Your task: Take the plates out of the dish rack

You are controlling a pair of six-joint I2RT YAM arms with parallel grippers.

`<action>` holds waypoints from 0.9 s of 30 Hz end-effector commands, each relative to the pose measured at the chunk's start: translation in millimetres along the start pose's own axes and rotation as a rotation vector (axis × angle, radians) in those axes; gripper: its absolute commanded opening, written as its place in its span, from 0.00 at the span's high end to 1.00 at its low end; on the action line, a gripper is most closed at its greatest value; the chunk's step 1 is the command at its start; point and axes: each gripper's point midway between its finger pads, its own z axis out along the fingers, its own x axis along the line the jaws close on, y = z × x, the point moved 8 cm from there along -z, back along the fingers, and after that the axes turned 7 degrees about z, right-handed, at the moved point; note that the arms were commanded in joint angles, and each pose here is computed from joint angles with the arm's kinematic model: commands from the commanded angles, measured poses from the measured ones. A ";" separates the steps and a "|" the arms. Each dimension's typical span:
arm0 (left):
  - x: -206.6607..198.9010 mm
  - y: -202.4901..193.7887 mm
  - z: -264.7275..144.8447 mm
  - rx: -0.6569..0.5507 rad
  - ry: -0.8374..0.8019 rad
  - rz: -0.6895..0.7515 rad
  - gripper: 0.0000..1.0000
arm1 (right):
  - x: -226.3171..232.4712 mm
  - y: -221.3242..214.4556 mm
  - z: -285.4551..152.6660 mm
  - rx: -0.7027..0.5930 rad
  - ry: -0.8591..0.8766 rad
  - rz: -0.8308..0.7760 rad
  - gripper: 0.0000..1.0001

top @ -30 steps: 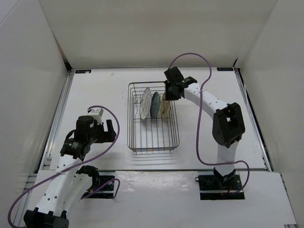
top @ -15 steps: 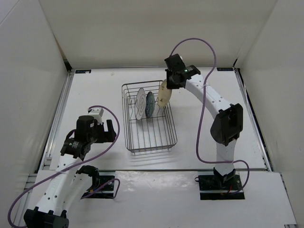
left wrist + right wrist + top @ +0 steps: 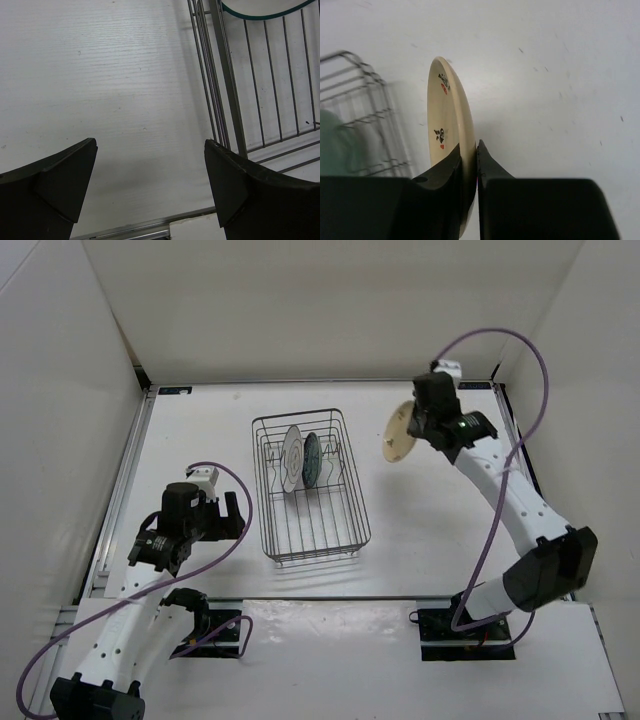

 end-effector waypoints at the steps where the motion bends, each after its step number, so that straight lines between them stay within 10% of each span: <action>1: -2.2 4.3 -2.6 -0.008 -0.018 0.008 0.01 | -38.2 -37.2 30.4 0.067 -0.079 0.135 1.00; 18: -1.0 3.3 -1.1 0.006 -0.007 0.014 0.01 | -142.8 -146.3 96.3 0.443 -0.141 0.461 1.00; 20: -0.8 2.2 -0.6 0.014 -0.004 0.012 0.01 | -144.3 -153.7 97.6 0.483 -0.157 0.459 0.92; 22: -1.2 2.8 -0.5 0.013 -0.008 0.011 0.01 | -149.0 -157.0 95.5 0.496 -0.199 0.436 0.61; 27: -1.3 2.5 -0.3 0.019 -0.010 0.013 0.01 | -154.0 -154.8 94.5 0.506 -0.253 0.397 0.50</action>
